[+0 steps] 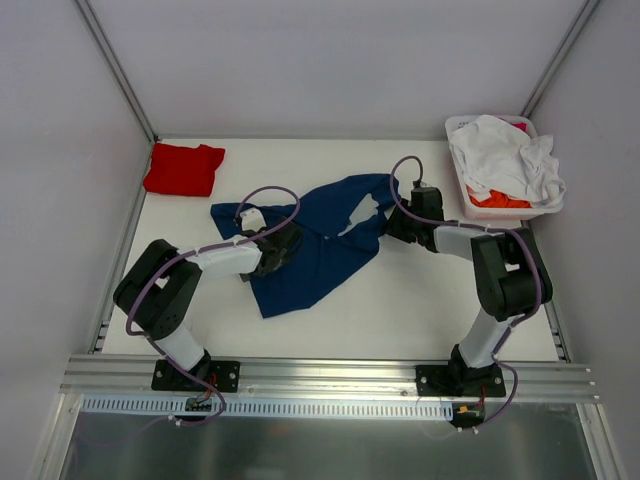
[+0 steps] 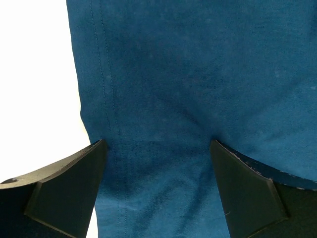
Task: Fold and stack the t-shirts
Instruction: Flatten the tshirt out
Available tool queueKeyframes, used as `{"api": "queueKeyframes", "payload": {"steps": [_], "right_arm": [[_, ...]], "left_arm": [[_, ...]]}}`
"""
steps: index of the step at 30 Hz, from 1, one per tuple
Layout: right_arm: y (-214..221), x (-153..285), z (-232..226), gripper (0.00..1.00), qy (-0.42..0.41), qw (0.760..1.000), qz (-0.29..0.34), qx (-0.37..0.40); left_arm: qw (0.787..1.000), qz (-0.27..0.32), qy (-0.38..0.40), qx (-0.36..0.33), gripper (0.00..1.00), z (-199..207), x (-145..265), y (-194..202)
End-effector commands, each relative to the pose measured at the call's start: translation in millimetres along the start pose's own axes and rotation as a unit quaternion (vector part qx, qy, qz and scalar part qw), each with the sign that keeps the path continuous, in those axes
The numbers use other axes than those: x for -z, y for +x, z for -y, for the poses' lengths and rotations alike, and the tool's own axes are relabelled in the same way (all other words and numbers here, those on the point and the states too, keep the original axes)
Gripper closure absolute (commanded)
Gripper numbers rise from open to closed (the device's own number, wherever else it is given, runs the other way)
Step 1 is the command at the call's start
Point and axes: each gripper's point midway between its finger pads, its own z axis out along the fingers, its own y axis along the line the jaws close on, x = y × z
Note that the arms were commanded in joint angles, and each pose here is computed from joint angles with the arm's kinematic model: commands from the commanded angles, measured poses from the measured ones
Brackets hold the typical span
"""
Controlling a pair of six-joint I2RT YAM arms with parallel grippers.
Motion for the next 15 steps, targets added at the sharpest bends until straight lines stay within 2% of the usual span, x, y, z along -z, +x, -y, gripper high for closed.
{"api": "queueKeyframes", "payload": {"steps": [1,5,7,11,12,15], "right_arm": [[0.5,-8.1,0.9,0.65,-0.009,1.000,-0.011,-0.005],[0.3,-10.8,0.7,0.66,-0.013,1.000,-0.013,-0.005],[1.3,-12.1,0.6,0.73,-0.014,1.000,-0.015,-0.005],[5.0,-14.4,1.8,0.76,-0.015,1.000,-0.020,-0.006],[5.0,-14.4,2.5,0.85,-0.015,1.000,-0.020,-0.007],[6.8,-12.7,3.0,1.00,-0.014,1.000,-0.020,-0.006]], "left_arm": [[0.999,-0.027,-0.029,-0.028,0.14,-12.4,-6.7,20.6],[0.999,-0.028,-0.031,-0.029,0.14,-12.5,-7.9,22.3],[0.999,-0.030,-0.031,-0.032,0.14,-12.6,-8.2,24.2],[0.999,-0.029,-0.031,-0.033,0.14,-12.2,-8.0,25.4],[0.999,-0.029,-0.032,-0.033,0.14,-13.0,-7.9,25.4],[0.999,-0.029,-0.031,-0.032,0.14,-13.2,-7.7,26.1]]}}
